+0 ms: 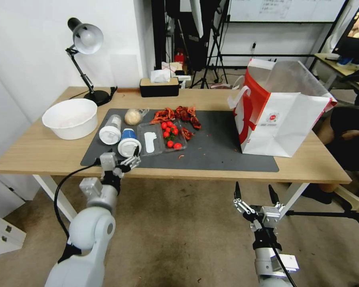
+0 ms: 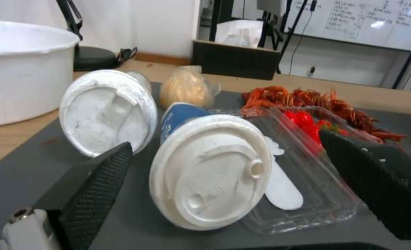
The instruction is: Pick up the trash from the table and place it into the takeout bag.
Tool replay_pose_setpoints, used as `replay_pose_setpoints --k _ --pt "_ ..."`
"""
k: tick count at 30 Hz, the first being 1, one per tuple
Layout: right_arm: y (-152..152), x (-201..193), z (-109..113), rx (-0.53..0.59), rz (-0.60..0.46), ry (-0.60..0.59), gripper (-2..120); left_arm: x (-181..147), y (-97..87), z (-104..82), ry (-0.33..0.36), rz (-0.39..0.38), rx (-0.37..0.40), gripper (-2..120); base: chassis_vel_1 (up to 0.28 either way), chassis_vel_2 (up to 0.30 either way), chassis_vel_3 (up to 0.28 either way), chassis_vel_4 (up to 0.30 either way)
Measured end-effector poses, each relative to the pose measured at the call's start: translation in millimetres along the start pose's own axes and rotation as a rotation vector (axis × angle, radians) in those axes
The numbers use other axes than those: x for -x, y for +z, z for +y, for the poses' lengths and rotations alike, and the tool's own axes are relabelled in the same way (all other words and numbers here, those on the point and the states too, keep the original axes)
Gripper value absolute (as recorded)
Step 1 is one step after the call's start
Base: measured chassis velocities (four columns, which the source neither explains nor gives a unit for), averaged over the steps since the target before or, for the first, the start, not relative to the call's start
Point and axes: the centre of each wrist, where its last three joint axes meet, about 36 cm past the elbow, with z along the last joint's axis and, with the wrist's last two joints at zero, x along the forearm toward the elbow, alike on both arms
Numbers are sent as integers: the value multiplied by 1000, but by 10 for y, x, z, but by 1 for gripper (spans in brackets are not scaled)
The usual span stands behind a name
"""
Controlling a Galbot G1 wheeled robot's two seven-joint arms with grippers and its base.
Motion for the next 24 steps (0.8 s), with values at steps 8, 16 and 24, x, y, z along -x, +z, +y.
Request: replay_pose_setpoints --k 8,16,24 --pt "4 11 54 9 3 2 100 179 -6 -71 -1 36 0 100 0 0 0 0" --pt "3 7 79 12 2 8 100 308 49 -46 -19 49 30 100 0 0 0 0" --pt "-4 5 96 14 -1 11 100 386 72 -24 -19 52 52 100 0 0 0 0"
